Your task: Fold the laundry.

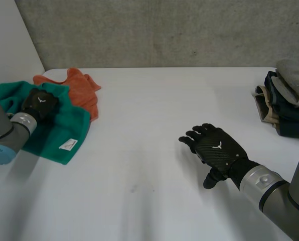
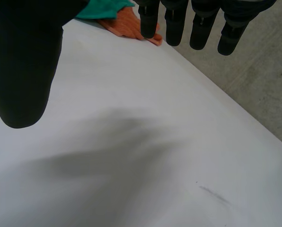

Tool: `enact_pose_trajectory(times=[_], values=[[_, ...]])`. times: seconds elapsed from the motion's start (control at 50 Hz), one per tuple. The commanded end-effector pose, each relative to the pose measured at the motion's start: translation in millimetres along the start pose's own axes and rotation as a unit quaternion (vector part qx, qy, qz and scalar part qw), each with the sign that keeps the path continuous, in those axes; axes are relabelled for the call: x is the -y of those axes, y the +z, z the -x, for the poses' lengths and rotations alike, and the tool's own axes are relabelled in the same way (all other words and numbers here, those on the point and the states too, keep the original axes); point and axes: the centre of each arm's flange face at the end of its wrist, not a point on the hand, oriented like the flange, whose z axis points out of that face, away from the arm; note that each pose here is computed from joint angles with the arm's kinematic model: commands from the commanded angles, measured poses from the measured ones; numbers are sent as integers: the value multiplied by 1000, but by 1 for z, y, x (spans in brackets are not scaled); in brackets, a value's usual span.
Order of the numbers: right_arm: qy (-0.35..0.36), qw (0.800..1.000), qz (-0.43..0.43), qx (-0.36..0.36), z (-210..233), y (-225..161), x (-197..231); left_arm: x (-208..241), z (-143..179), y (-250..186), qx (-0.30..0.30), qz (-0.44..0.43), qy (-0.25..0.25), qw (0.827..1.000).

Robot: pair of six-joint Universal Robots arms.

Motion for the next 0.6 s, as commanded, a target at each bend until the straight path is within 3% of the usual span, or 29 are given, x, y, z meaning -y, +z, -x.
enact_pose_trajectory(times=[0.02, 0.14, 0.22, 0.34, 0.42, 0.44, 0.5, 0.52, 0.6], values=[[-8, 1000, -12, -4, -2, 2, 3, 12, -10, 3, -8, -18, -3, 1000], [-8, 1000, -13, -9, -4, 2, 3, 34, 0, 0, 6, -39, -13, 999], [-9, 1000, -13, -13, -5, 3, 3, 55, 8, -11, 5, -47, -50, 998], [-6, 999, -17, -46, -26, 3, 6, 170, -2, -72, -36, -144, -153, 977], [-7, 997, -27, -70, -39, 1, 14, 227, -22, -113, -86, -195, -224, 951], [-7, 996, -30, -78, -43, 0, 17, 247, -34, -131, -114, -212, -253, 937], [-6, 995, -29, -92, -49, -1, 17, 266, -54, -150, -153, -226, -283, 919], [-2, 994, -24, -110, -55, -3, 16, 275, -74, -160, -185, -228, -299, 908], [23, 985, -16, -168, -75, -6, 17, 282, -144, -171, -259, -209, -309, 891]])
